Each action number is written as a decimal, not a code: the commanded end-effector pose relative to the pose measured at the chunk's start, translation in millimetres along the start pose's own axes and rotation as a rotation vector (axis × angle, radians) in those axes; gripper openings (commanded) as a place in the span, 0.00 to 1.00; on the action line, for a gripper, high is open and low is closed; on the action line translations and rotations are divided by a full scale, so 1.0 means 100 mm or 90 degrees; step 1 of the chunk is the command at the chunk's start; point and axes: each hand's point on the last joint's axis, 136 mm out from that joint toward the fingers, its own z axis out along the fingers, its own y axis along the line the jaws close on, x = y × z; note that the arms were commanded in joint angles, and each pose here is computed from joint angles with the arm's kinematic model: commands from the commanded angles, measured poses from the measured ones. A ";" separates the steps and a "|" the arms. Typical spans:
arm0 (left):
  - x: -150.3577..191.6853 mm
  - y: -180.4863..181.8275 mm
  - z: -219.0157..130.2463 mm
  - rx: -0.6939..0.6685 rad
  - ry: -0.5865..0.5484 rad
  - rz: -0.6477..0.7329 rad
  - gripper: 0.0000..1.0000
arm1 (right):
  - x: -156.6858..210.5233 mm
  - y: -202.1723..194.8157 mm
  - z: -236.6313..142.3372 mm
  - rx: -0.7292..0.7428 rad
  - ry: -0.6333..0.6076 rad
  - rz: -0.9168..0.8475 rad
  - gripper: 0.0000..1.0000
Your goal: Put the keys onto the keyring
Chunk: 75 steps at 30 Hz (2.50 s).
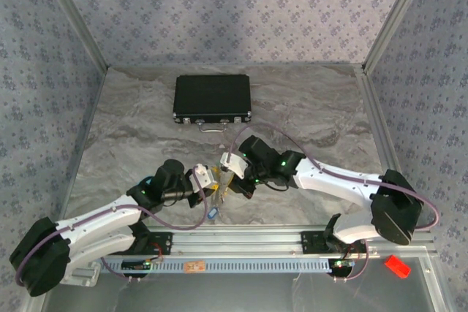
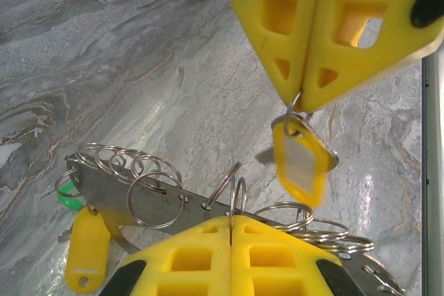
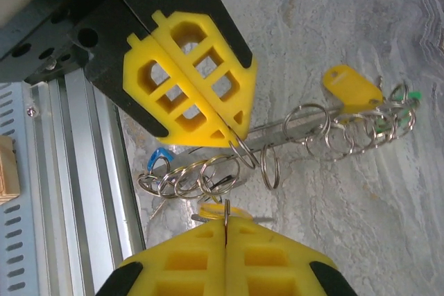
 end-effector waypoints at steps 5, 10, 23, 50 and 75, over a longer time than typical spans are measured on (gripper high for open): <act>-0.26 -0.02 -0.01 0.015 -0.051 0.006 0.00 | -0.16 0.04 0.06 -0.016 -0.029 -0.005 0.00; -0.26 -0.03 -0.01 0.017 -0.052 0.005 0.00 | -0.18 0.01 0.12 -0.012 -0.036 0.003 0.00; -0.27 -0.04 -0.01 0.021 -0.056 0.005 0.00 | -0.13 -0.02 0.21 -0.001 -0.033 0.012 0.00; -0.26 -0.03 -0.04 0.011 -0.062 0.013 0.00 | -0.01 -0.20 0.21 0.045 -0.004 0.059 0.00; -0.25 0.00 -0.05 -0.006 -0.063 0.030 0.00 | 0.08 -0.23 0.13 0.042 -0.002 0.086 0.34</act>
